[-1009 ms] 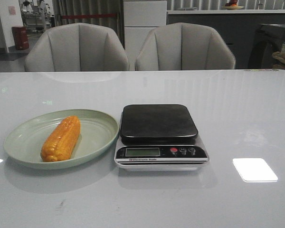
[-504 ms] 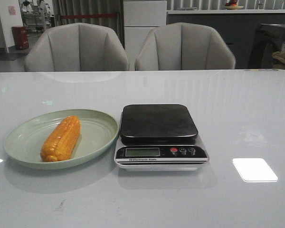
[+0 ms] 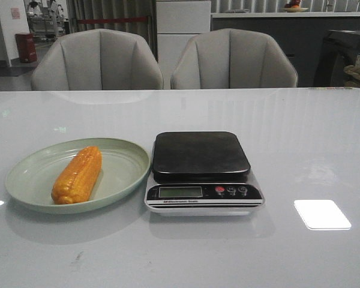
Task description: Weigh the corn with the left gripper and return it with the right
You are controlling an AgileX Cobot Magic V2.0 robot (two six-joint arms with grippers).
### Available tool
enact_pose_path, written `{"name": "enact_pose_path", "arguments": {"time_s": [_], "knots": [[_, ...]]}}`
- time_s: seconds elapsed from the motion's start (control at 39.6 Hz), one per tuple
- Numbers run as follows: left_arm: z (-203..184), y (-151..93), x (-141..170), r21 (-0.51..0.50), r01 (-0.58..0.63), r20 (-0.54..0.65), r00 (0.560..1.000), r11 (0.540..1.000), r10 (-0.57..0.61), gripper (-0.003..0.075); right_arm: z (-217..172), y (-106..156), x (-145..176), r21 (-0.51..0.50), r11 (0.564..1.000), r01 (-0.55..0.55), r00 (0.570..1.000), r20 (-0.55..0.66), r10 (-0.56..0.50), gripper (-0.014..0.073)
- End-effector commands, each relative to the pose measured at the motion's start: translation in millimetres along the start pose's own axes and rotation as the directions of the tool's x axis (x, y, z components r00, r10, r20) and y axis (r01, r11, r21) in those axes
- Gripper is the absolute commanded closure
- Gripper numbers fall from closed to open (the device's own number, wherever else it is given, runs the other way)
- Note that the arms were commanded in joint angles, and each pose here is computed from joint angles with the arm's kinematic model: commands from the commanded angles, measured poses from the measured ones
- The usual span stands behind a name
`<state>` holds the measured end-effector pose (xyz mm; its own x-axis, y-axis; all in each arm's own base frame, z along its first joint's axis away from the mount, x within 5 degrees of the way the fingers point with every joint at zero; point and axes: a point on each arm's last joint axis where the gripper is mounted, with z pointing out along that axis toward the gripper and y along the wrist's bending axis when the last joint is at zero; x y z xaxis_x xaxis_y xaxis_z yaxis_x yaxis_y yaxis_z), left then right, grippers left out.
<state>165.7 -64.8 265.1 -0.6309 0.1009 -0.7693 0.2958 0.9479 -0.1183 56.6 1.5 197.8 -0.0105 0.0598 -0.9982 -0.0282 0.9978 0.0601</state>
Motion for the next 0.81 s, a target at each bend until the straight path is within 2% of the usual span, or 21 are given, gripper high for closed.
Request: {"name": "enact_pose_path", "arguments": {"time_s": [0.0,0.18,0.4,0.68,0.78], "knots": [[17,-10,-24,0.033,0.002,0.034,0.999,0.999,-0.003,0.0186,-1,0,-4,-0.002,1.0,0.019,0.996,0.083,-0.018,0.044],[64,-23,-42,0.055,0.011,-0.075,0.997,0.998,-0.006,0.0186,-1,0,-4,-0.002,1.0,0.019,0.996,0.083,-0.018,0.044],[118,-28,-51,0.044,0.045,-0.183,0.982,0.998,-0.036,0.0186,-1,0,-4,-0.002,1.0,0.019,0.996,0.083,-0.018,0.044],[157,-30,-46,0.031,0.1,-0.267,0.96,0.995,-0.088,0.0188,-1,0,-4,-0.002,1.0,0.019,0.996,0.083,-0.018,0.044],[167,-30,-42,0.024,0.102,-0.296,0.951,0.994,-0.091,0.0214,-1,0,-4,-0.002,1.0,0.019,0.996,0.083,-0.018,0.044]]}}
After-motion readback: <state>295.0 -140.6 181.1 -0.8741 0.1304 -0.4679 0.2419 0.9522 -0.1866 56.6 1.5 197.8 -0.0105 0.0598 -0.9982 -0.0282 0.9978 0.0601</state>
